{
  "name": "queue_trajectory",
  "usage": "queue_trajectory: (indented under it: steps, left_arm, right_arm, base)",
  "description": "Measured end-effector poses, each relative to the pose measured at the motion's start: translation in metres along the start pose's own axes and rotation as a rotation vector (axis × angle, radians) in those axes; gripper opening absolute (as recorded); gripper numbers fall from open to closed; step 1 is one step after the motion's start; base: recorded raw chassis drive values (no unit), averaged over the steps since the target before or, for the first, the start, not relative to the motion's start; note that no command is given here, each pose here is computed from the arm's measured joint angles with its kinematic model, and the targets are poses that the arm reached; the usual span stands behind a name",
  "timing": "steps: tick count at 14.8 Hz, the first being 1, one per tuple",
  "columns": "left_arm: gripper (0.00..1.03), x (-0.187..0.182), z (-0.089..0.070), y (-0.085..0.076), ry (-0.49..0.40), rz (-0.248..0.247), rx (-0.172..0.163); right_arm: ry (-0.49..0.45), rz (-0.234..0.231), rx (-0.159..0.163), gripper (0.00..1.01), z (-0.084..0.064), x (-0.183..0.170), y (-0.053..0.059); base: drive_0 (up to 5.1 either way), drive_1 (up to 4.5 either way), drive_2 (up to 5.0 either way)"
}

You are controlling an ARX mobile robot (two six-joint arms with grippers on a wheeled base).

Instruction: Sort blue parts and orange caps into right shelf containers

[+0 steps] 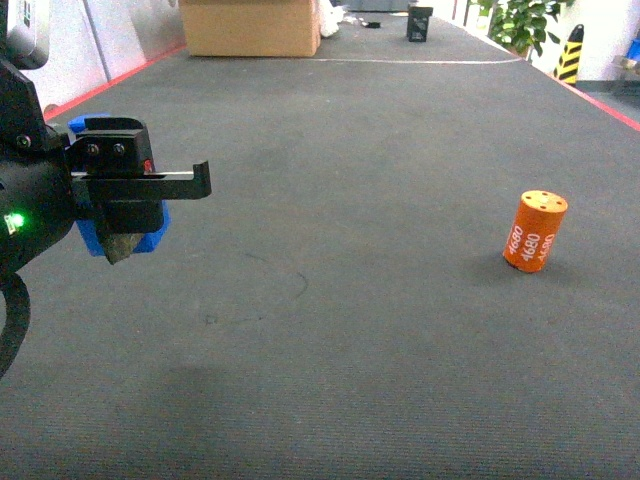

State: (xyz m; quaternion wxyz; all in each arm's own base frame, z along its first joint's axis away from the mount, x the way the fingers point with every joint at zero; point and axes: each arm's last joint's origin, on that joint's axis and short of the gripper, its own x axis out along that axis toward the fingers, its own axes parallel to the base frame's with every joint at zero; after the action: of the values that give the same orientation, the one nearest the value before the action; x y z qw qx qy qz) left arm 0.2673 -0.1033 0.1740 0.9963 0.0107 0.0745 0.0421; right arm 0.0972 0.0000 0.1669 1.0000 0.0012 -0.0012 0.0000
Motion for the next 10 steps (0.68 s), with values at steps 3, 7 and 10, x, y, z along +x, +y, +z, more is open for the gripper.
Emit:
queue_trajectory:
  steps: [3, 7, 10]
  left_arm:
    - [0.41, -0.0052, 0.0008, 0.0000, -0.008, 0.006, -0.003]
    - [0.41, -0.0072, -0.0003, 0.0004, -0.007, 0.008, -0.001]
    - [0.41, -0.0105, -0.0043, 0.0005, 0.003, 0.018, 0.006]
  right_arm:
    - [0.000, 0.000, 0.000, 0.98, 0.0000, 0.0000, 0.0000]
    - [0.000, 0.000, 0.000, 0.98, 0.0000, 0.0000, 0.0000]
    - [0.000, 0.000, 0.000, 0.98, 0.0000, 0.0000, 0.0000]
  base:
    - [0.0, 0.00, 0.0]
    - [0.0, 0.00, 0.0]
    - [0.0, 0.00, 0.0]
